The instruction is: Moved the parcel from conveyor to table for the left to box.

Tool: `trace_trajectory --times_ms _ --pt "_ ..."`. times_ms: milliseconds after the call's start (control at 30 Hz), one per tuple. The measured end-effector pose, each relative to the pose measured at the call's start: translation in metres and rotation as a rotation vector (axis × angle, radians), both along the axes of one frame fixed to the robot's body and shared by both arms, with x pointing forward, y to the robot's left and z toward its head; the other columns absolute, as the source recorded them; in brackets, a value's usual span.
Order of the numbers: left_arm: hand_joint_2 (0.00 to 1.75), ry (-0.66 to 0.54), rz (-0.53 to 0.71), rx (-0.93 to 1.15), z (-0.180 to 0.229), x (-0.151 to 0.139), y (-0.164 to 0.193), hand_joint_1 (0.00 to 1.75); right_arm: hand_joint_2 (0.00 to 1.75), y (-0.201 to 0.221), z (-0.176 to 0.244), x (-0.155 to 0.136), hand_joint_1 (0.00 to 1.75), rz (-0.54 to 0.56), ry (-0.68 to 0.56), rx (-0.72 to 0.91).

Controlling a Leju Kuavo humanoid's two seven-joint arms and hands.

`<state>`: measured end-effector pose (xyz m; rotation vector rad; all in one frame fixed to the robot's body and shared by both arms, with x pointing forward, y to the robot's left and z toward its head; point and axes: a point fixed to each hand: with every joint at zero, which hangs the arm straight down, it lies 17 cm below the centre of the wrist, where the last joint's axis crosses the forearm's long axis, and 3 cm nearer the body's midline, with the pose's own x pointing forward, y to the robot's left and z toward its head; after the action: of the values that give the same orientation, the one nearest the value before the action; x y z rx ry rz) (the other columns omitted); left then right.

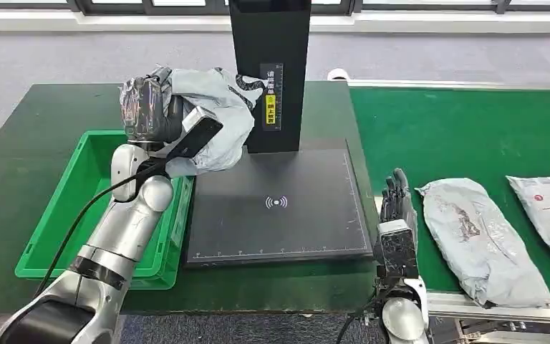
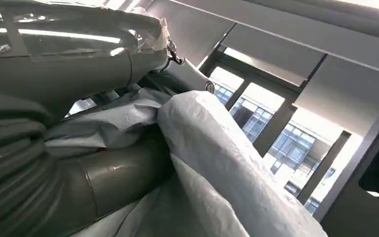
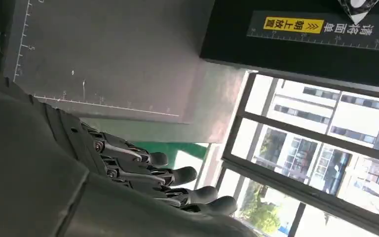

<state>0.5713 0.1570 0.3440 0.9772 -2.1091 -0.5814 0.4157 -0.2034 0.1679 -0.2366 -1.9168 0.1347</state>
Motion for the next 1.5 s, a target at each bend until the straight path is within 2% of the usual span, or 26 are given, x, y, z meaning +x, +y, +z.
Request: trace_trajectory --times_ms 67,100,133,167,200,233,267,300,467,600,633,667,800,933,1333,1500 --pt "1.75 0.019 0.004 0.015 -0.004 0.002 -0.001 1.75 0.0 0.0 -0.001 0.0 0.0 -0.002 0.007 0.0" --pt "1.75 0.081 0.034 0.067 -0.022 0.007 0.006 1.75 0.0 -0.001 -0.005 0.001 0.0 -0.006 0.026 0.0" --pt "1.75 0.198 0.091 0.145 -0.071 0.005 0.024 1.75 0.0 -0.002 -0.012 -0.003 0.0 -0.007 0.046 0.003" --pt "1.75 0.32 0.258 0.284 -0.121 -0.011 0.062 1.75 0.0 -0.007 -0.021 -0.012 0.0 -0.002 0.065 0.013" --pt "1.75 0.355 0.37 0.364 -0.15 -0.03 0.086 1.75 0.0 -0.011 -0.028 -0.022 0.0 0.0 0.074 0.016" --pt "1.75 0.389 0.514 0.436 -0.181 -0.053 0.127 1.75 0.0 -0.016 -0.034 -0.029 0.0 0.0 0.084 0.018" --pt "1.75 0.466 0.591 0.422 -0.212 -0.074 0.158 1.75 0.0 -0.025 -0.041 -0.034 0.0 -0.01 0.096 0.012" --pt "1.75 0.491 0.61 0.432 -0.225 -0.086 0.174 1.75 0.0 -0.031 -0.043 -0.036 0.0 -0.022 0.101 0.007" --pt "1.75 0.524 0.644 0.454 -0.231 -0.109 0.197 1.75 0.0 -0.035 -0.043 -0.038 0.0 -0.024 0.102 -0.004" --pt "1.75 0.518 0.658 0.458 -0.227 -0.115 0.204 1.75 0.0 -0.039 -0.041 -0.039 0.0 -0.034 0.099 -0.007" --pt "1.75 0.517 0.659 0.456 -0.226 -0.116 0.205 0.3 0.0 -0.039 -0.041 -0.039 0.0 -0.035 0.1 -0.008" --pt "1.75 0.513 0.65 0.46 -0.226 -0.117 0.204 0.0 0.0 -0.039 -0.041 -0.039 0.0 -0.036 0.099 -0.008" --pt "1.75 0.476 0.559 0.455 -0.222 -0.113 0.19 0.0 0.0 -0.042 -0.04 -0.039 0.0 -0.045 0.101 -0.01" --pt "1.75 0.393 0.461 0.293 -0.204 -0.111 0.181 0.0 0.0 -0.046 -0.041 -0.041 0.0 -0.058 0.106 -0.009" --pt "1.75 0.346 0.436 0.128 -0.188 -0.109 0.195 0.0 0.0 -0.046 -0.043 -0.043 0.0 -0.06 0.112 0.002" --pt "1.75 0.344 0.493 0.01 -0.177 -0.091 0.231 0.0 0.0 -0.044 -0.038 -0.038 0.0 -0.046 0.105 0.01"
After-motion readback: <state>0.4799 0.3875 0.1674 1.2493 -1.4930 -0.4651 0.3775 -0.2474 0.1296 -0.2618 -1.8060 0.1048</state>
